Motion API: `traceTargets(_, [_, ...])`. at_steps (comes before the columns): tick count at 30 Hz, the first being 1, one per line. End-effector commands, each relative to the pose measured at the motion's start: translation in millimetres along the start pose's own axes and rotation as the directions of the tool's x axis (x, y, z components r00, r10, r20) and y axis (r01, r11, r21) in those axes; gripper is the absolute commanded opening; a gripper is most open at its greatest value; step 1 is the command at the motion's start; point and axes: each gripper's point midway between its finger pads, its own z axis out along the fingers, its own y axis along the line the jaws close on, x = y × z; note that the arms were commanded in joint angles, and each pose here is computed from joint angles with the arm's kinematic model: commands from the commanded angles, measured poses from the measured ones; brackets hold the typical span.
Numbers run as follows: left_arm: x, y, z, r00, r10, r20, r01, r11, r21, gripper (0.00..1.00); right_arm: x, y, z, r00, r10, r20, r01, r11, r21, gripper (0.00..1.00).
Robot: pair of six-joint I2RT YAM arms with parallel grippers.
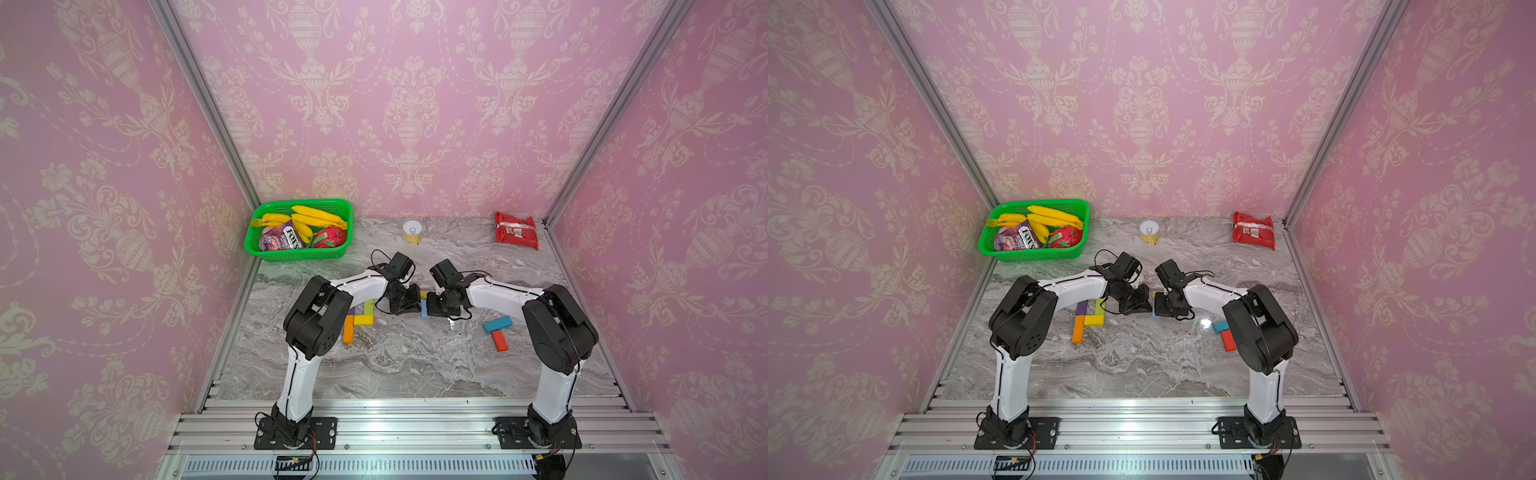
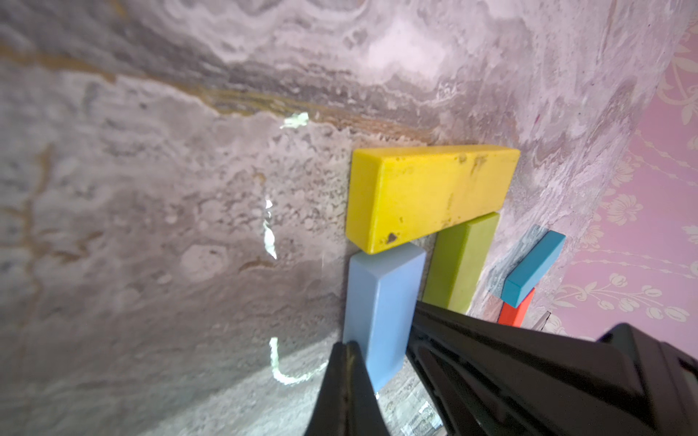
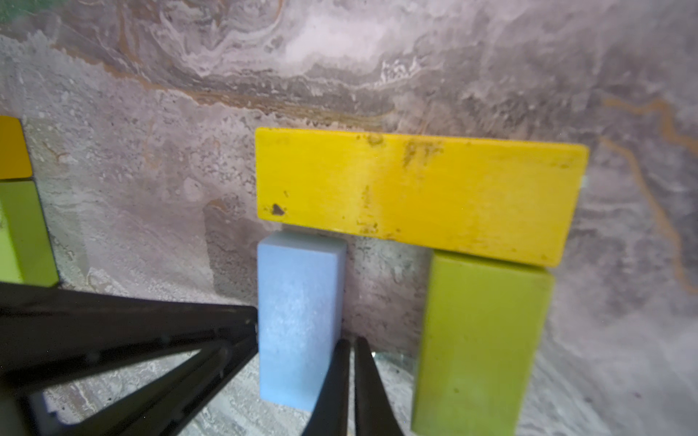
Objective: Assemble the letter p with building blocks
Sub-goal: Assemble the building block at the center of the board.
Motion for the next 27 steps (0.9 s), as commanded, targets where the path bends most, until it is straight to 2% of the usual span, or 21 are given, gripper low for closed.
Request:
traceTargets(1, [0.9, 3.1, 0.7, 1.000, 0.003, -0.008, -0.003, 1.000, -0.019, 0.00, -5.0, 9.1, 0.2, 1.000, -0.014, -0.005, 0.013, 1.000, -0.027, 0.09])
traceTargets(9, [-8.2, 12.3, -13.9, 0.999, 0.017, 0.045, -0.014, 0.997, -0.074, 0.00, -13.6, 9.7, -17.2, 0.999, -0.016, 0.050, 0.017, 1.000, -0.018, 0.10])
traceTargets(17, [-4.7, 10.7, -22.4, 0.998, 0.034, 0.048, -0.031, 0.998, -0.060, 0.00, -16.5, 8.3, -41.3, 0.995, -0.016, 0.094, 0.016, 1.000, -0.004, 0.11])
traceTargets(22, [4.1, 11.2, -22.5, 0.999, 0.042, 0.028, -0.041, 0.998, -0.043, 0.00, -8.0, 9.2, -54.5, 0.994, -0.004, 0.108, 0.006, 1.000, -0.022, 0.11])
traceTargets(27, [13.3, 10.2, -20.8, 0.998, 0.056, 0.012, -0.055, 0.998, -0.041, 0.00, 19.1, 3.4, -43.0, 0.997, 0.049, 0.066, -0.046, 0.997, -0.054, 0.11])
